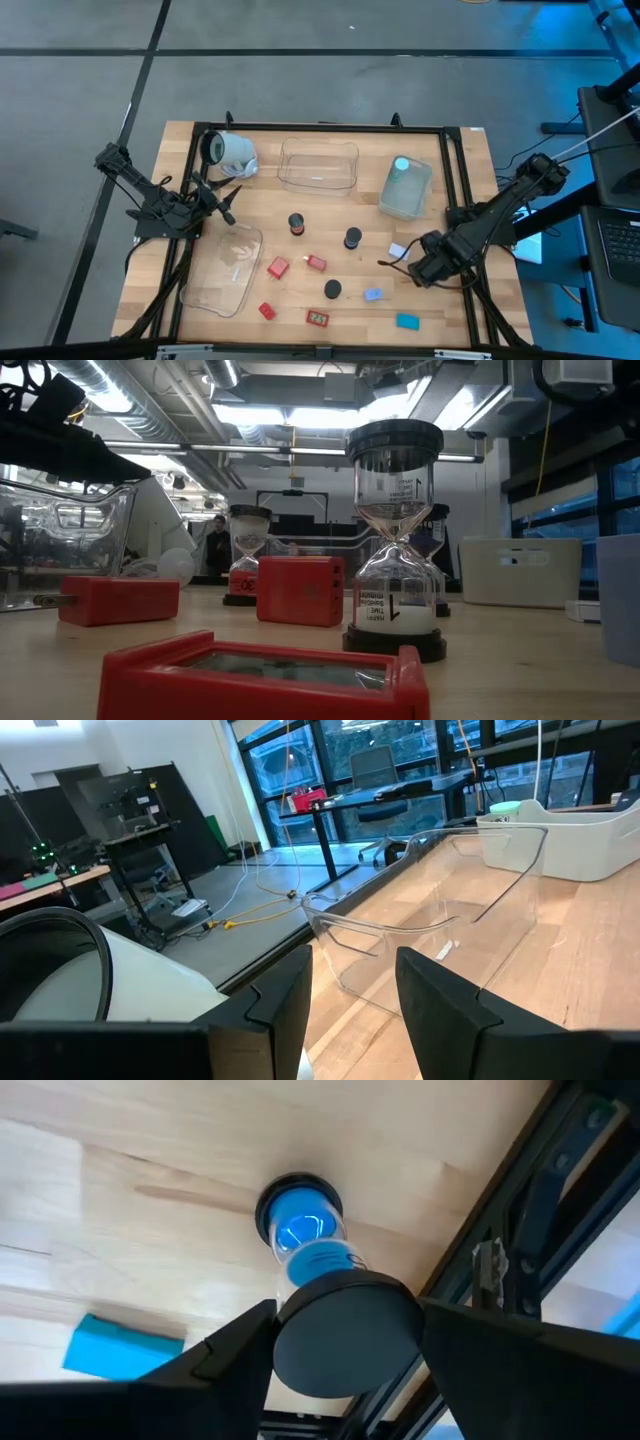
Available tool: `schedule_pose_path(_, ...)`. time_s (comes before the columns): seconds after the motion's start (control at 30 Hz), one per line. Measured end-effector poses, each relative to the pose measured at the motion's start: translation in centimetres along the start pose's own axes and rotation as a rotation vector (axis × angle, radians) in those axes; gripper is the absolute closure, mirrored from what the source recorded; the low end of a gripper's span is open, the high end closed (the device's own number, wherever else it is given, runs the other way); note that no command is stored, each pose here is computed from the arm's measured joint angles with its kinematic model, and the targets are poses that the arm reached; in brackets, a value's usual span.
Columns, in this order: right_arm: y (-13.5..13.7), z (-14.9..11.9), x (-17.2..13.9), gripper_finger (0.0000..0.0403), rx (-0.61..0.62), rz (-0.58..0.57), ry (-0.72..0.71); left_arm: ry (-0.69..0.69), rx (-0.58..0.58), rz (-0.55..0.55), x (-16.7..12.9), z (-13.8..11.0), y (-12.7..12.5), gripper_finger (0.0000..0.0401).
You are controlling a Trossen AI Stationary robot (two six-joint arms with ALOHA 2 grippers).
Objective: Pick & Place Office items
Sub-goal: Put the right blue hourglass into the grey bin
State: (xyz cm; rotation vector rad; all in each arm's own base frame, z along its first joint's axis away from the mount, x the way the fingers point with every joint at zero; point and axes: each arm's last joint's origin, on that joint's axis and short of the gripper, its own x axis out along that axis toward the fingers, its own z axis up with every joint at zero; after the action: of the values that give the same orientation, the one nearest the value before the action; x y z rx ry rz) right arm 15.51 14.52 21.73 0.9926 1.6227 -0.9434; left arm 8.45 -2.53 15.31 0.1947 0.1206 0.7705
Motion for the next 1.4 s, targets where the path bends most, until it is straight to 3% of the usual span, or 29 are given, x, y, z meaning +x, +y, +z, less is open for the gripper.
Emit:
schedule_pose_path(0.2, -0.4, -0.2, -2.6, 0.0190, -0.017, 0.090, -0.086, 0.000, 0.000, 0.000, 0.0, 0.0, 0.0, 0.0258)
schedule_pose_path(0.5, -1.8, 1.4, -7.8, 0.0174, 0.014, 0.153, -0.365, 0.000, 0.000, 0.000, 0.0, 0.0, 0.0, 0.0258)
schedule_pose_path(0.67, -2.2, 3.4, -10.2, 0.0189, -0.041, 0.102, -0.438, 0.000, 0.000, 0.000, 0.0, 0.0, 0.0, 0.0258)
schedule_pose_path(0.9, -2.4, 7.3, -12.6, 0.0172, -0.147, 0.084, -0.517, 0.000, 0.000, 0.000, 0.0, 0.0, 0.0, 0.0258)
schedule_pose_path(1.13, -3.3, 11.5, -13.5, 0.0187, -0.141, 0.000, -0.551, 0.000, 0.000, 0.000, 0.0, 0.0, 0.0, 0.0258)
schedule_pose_path(1.4, -4.3, 15.5, -13.7, 0.0175, -0.139, -0.112, -0.529, 0.000, 0.001, 0.000, 0.0, 0.0, 0.0, 0.0258)
